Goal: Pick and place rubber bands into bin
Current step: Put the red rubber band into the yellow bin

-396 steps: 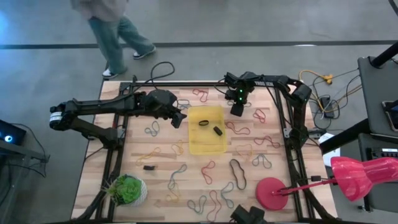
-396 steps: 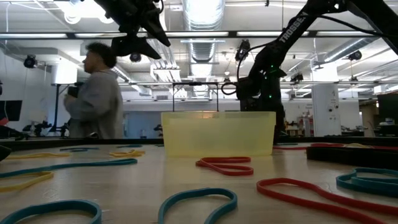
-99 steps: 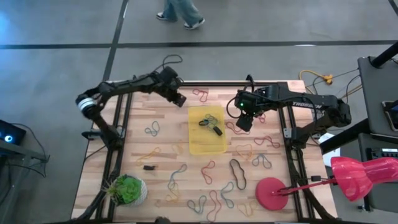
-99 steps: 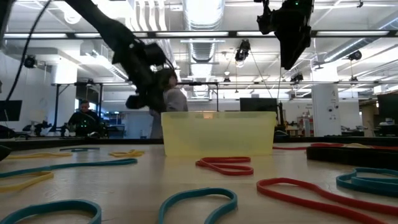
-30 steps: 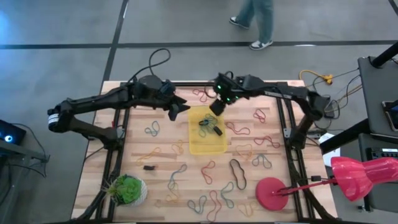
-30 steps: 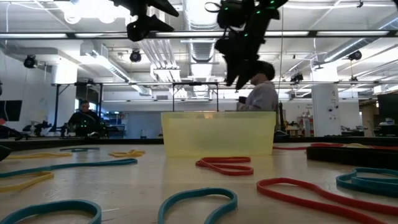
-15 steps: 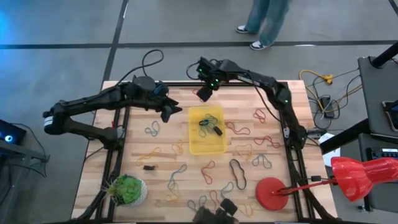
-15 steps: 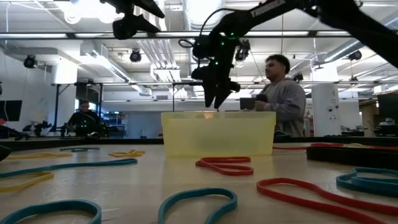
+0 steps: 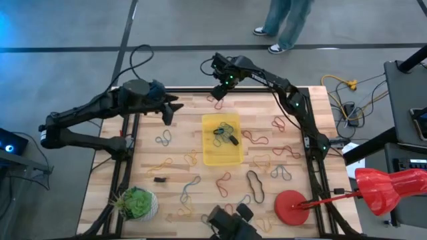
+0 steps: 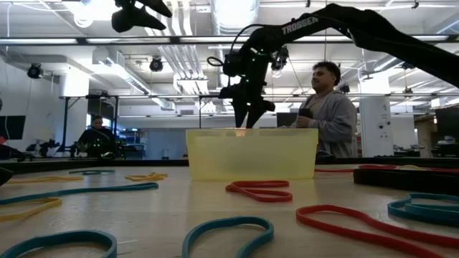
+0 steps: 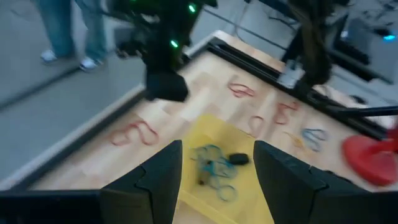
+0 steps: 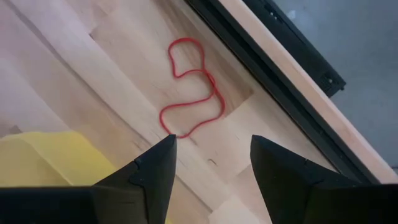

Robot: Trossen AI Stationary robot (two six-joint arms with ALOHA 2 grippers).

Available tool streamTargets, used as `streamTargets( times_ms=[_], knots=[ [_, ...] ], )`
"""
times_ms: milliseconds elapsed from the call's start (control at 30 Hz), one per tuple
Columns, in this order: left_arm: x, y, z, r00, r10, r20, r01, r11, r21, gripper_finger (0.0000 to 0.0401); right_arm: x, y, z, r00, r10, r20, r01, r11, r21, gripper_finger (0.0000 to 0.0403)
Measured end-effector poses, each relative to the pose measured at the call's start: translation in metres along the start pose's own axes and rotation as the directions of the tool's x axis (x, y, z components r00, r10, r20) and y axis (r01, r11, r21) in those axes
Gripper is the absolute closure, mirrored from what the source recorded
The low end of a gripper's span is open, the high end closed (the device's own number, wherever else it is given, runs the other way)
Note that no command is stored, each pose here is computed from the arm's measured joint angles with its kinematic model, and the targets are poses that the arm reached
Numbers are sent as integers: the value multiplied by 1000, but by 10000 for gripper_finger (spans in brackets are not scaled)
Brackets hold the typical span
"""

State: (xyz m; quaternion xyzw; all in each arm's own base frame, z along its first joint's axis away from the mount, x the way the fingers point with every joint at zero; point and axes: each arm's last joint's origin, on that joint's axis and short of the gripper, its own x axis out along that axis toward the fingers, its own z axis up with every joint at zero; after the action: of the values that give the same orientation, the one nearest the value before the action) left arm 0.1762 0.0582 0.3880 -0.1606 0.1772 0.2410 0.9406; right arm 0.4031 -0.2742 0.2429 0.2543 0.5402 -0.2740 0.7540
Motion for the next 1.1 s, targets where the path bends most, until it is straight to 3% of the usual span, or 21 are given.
streamTargets(
  times_ms=[133, 367, 567, 767, 1100],
  knots=[
    [5, 4, 5, 995, 86, 56, -86, 996, 13, 218, 1, 1, 0, 1000, 2, 0, -2, 1000, -21, 211],
    [31, 10, 15, 986, 127, 110, -121, 991, -59, 218, 1, -9, 8, 998, 5, 64, -3, 999, -44, 211],
    [55, 20, 13, 982, 183, 57, -177, 980, -87, 218, 10, -31, 16, 995, 41, 94, -45, 998, 49, 211],
    [60, 28, 23, 974, 214, 70, -207, 974, -97, 218, 33, -48, 17, 997, 48, 56, -55, 989, 135, 211],
    [59, 35, 26, 968, 234, 90, -229, 971, -63, 218, 47, -45, 18, 997, 55, 53, -63, 983, 171, 211]
  ],
)
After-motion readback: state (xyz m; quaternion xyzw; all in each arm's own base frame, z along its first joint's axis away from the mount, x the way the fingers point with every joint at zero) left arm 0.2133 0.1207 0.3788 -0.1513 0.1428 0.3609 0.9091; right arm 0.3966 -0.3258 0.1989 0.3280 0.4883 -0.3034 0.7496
